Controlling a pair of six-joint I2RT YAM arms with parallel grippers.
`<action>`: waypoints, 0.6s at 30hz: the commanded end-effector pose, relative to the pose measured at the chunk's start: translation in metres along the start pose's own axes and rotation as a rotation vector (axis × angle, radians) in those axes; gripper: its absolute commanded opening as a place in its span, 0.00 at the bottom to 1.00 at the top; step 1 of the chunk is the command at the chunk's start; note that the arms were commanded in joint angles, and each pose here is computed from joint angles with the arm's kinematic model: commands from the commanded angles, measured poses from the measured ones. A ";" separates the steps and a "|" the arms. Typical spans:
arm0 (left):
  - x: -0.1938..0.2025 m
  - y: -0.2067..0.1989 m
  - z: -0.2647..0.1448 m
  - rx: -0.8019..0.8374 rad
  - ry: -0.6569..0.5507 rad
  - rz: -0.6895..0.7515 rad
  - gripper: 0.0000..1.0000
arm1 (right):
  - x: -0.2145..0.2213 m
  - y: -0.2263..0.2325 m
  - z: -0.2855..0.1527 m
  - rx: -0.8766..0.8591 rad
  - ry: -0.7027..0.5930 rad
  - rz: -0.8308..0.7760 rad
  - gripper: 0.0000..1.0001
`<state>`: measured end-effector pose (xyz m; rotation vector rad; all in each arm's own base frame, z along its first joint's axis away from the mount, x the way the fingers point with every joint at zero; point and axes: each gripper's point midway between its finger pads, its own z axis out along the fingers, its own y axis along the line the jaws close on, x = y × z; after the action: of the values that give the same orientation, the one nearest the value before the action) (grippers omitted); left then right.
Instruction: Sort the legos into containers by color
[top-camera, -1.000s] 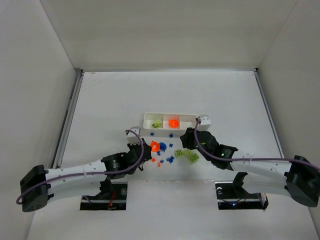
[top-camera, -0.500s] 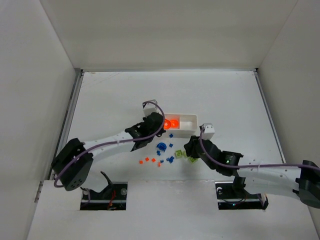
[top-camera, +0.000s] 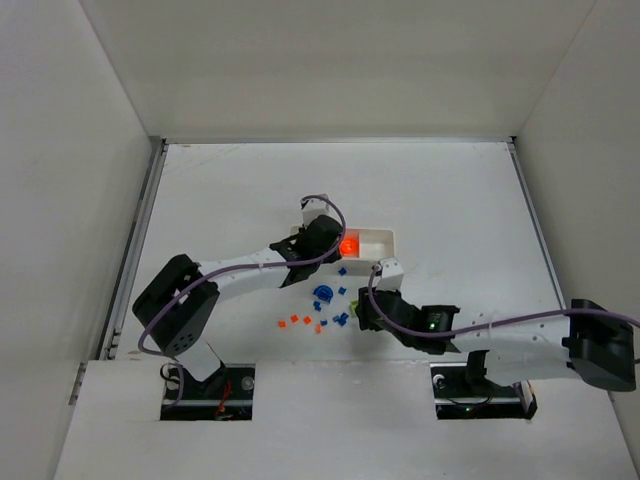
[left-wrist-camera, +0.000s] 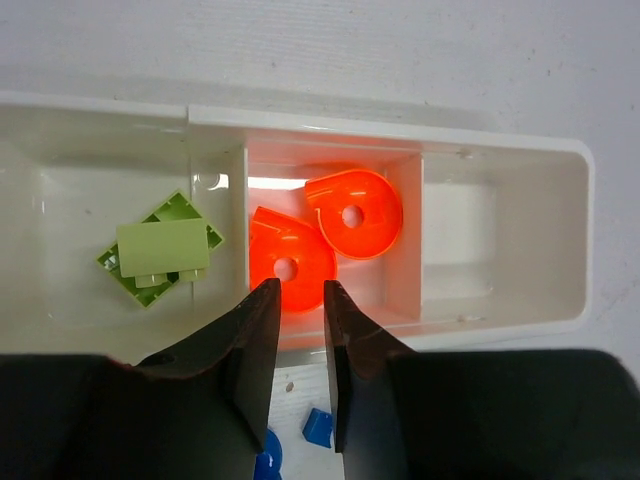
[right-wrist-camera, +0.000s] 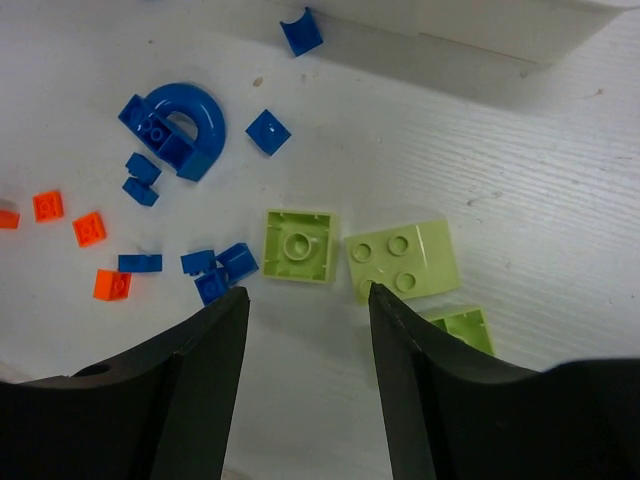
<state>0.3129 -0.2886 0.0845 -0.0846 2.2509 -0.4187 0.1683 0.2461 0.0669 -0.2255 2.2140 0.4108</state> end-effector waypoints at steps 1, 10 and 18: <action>-0.030 -0.007 -0.021 0.030 -0.093 -0.019 0.22 | -0.018 0.022 0.001 -0.029 -0.034 -0.007 0.58; -0.008 0.024 -0.068 0.058 -0.121 -0.025 0.22 | -0.006 0.031 0.013 -0.013 0.019 -0.031 0.49; 0.037 0.034 -0.090 0.110 -0.083 -0.036 0.24 | 0.003 0.029 0.027 0.026 0.045 -0.065 0.56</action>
<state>0.2298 -0.2413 0.0952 -0.0447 2.1760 -0.5093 0.1686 0.2644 0.0394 -0.3168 2.2853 0.3016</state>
